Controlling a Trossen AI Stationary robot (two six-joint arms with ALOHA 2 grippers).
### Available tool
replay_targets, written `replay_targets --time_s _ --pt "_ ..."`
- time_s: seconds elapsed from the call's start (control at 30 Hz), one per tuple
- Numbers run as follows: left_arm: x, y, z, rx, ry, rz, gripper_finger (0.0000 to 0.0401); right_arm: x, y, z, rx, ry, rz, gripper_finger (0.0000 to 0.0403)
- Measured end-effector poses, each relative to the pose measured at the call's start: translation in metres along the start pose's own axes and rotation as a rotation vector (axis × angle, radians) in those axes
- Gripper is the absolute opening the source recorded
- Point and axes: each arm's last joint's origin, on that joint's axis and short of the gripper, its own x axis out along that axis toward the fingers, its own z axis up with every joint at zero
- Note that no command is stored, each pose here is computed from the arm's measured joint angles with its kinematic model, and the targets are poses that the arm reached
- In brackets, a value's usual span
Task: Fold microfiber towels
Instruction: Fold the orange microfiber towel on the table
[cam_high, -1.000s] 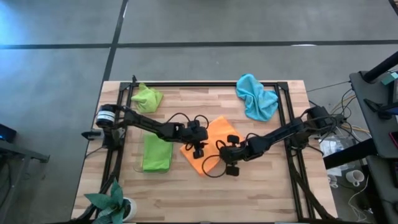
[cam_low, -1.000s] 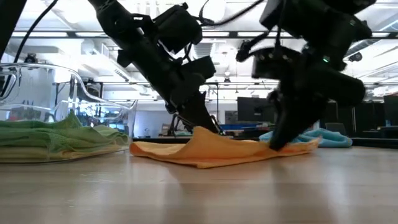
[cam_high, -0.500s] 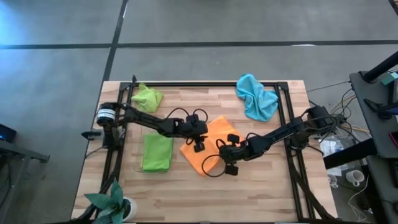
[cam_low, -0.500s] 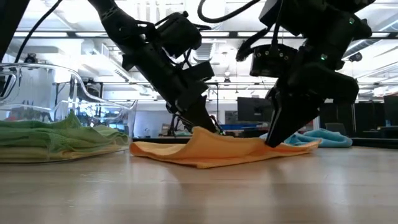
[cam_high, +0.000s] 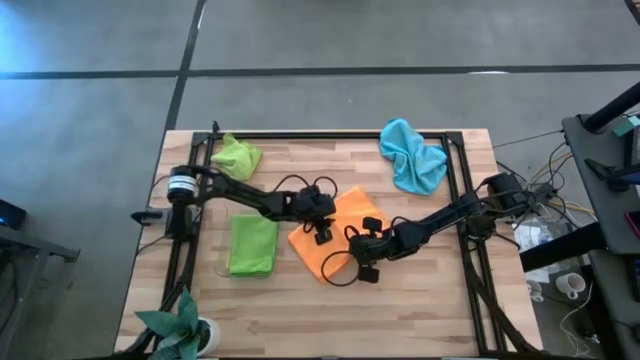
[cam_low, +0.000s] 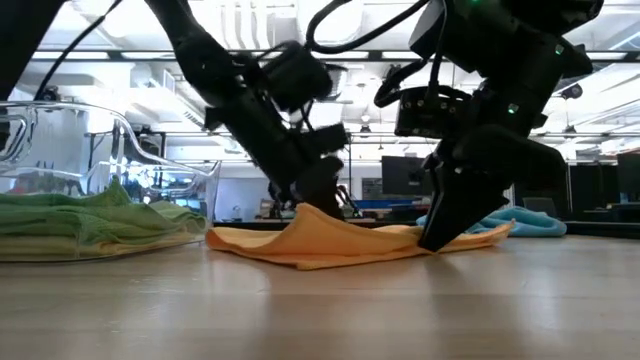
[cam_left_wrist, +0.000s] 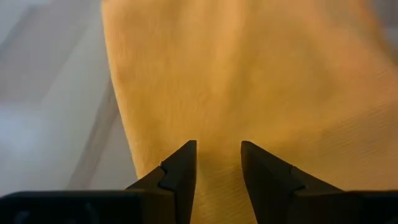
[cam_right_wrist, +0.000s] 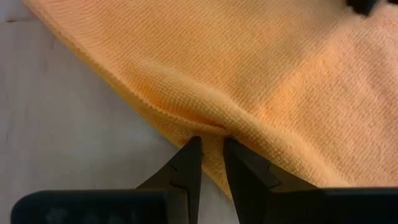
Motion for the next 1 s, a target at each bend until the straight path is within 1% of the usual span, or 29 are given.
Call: replay_targets --time_s 0.13,0.3,0.37,0.43,0.63,0.73,0.8,0.9,1.0 --pt "0.007 0.010 -0.002 -0.014 0.008 0.061 0.0112 0.000 0.000 0.000 0.000 0.003 0.005 0.0068" --pt "0.001 0.025 -0.002 -0.029 0.058 0.116 0.0112 0.000 0.000 -0.001 -0.001 0.012 0.012 0.0068" --pt "-0.002 0.026 0.001 -0.024 0.051 0.111 0.0112 0.000 0.000 -0.001 -0.002 0.014 0.013 0.0068" --pt "-0.004 0.024 0.005 -0.006 0.034 0.068 0.0112 0.000 0.000 -0.001 -0.002 0.015 0.012 0.0068" --pt "-0.008 0.006 0.007 0.017 0.032 -0.101 0.0112 -0.002 -0.001 -0.001 -0.011 0.014 0.012 0.0068" --pt "-0.011 -0.012 0.006 0.046 0.034 -0.171 0.0112 -0.013 -0.004 -0.002 -0.021 0.023 0.015 0.0068" --pt "-0.014 -0.025 0.004 0.068 0.036 -0.201 0.0112 -0.025 -0.006 0.002 -0.036 -0.012 0.020 0.0068" --pt "-0.022 -0.044 0.002 0.102 0.028 -0.243 0.0112 -0.042 -0.012 0.007 -0.053 -0.071 -0.058 0.0068" --pt "-0.029 -0.063 0.001 0.135 0.008 -0.285 0.0112 -0.039 -0.020 0.004 -0.076 -0.024 -0.094 0.0068"
